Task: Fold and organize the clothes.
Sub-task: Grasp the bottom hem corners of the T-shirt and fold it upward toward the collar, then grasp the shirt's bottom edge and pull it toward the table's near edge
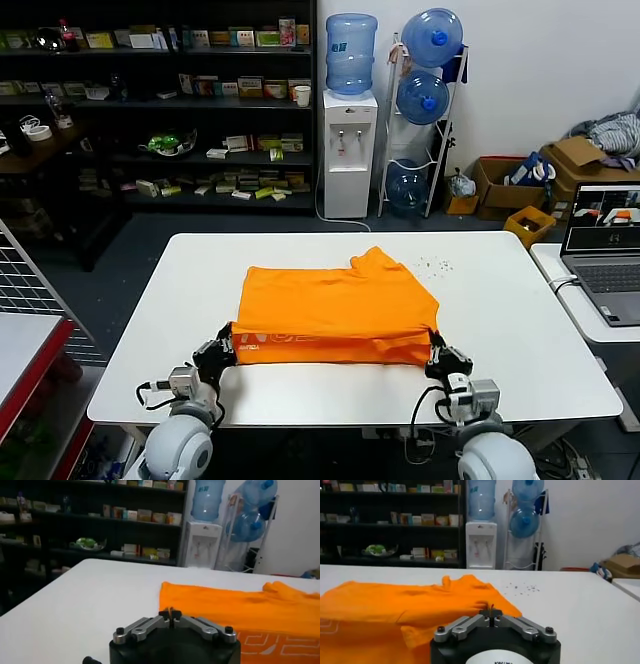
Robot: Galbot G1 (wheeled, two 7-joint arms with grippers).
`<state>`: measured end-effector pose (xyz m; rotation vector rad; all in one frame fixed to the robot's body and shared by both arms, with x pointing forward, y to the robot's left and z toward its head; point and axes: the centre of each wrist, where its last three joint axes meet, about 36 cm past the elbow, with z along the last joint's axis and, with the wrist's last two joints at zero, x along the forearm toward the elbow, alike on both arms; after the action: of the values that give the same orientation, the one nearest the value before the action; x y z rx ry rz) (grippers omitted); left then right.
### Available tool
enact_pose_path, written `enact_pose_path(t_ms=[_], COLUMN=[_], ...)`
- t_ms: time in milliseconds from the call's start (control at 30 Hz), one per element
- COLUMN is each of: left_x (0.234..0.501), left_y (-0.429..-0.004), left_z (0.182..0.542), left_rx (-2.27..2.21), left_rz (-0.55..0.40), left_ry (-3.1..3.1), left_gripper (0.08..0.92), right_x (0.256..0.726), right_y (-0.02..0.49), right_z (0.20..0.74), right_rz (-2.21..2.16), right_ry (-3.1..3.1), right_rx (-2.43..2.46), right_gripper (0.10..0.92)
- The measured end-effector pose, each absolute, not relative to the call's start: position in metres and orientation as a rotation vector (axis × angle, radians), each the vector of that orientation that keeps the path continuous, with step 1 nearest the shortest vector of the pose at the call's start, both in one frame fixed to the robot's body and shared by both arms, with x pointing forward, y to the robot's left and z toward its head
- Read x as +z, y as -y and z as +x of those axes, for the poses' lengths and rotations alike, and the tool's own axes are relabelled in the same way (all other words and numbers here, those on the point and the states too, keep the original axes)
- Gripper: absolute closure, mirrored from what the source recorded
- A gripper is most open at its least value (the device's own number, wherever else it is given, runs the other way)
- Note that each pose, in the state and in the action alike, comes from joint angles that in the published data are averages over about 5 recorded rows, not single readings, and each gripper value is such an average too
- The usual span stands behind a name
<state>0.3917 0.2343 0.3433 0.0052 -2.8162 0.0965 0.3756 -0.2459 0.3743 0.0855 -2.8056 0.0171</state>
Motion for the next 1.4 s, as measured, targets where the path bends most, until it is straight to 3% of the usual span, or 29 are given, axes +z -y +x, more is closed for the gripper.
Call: enact_pose_path(t_ms=[167, 300, 600, 967, 1100, 1400], left_x=[0.338, 0.337, 0.340, 0.339, 0.333, 0.323], left_y=[-0.231, -0.230, -0.237, -0.238, -0.234, -0.229], left_z=[0.407, 0.416, 0.416, 0.376, 0.364, 0.357], left_rx=[0.077, 0.069, 0.049, 0.083, 0.101, 0.126], left_rz=[0.016, 0.027, 0.031, -0.003, -0.013, -0.007], left_ry=[2.807, 2.797, 2.780, 2.757, 2.741, 2.725], left_gripper=[0.886, 0.822, 0.564, 0.247, 0.185, 0.177], right_x=[0.374, 0.374, 0.375, 0.359, 0.351, 0.335], right_y=[0.242, 0.244, 0.258, 0.287, 0.293, 0.300], right_z=[0.396, 0.406, 0.410, 0.378, 0.365, 0.354], right_rz=[0.107, 0.125, 0.173, 0.224, 0.232, 0.241], right_ry=[2.797, 2.788, 2.810, 2.770, 2.731, 2.673], right_rx=[0.011, 0.020, 0.085, 0.134, 0.115, 0.077], right_gripper=[0.885, 0.797, 0.538, 0.232, 0.202, 0.200])
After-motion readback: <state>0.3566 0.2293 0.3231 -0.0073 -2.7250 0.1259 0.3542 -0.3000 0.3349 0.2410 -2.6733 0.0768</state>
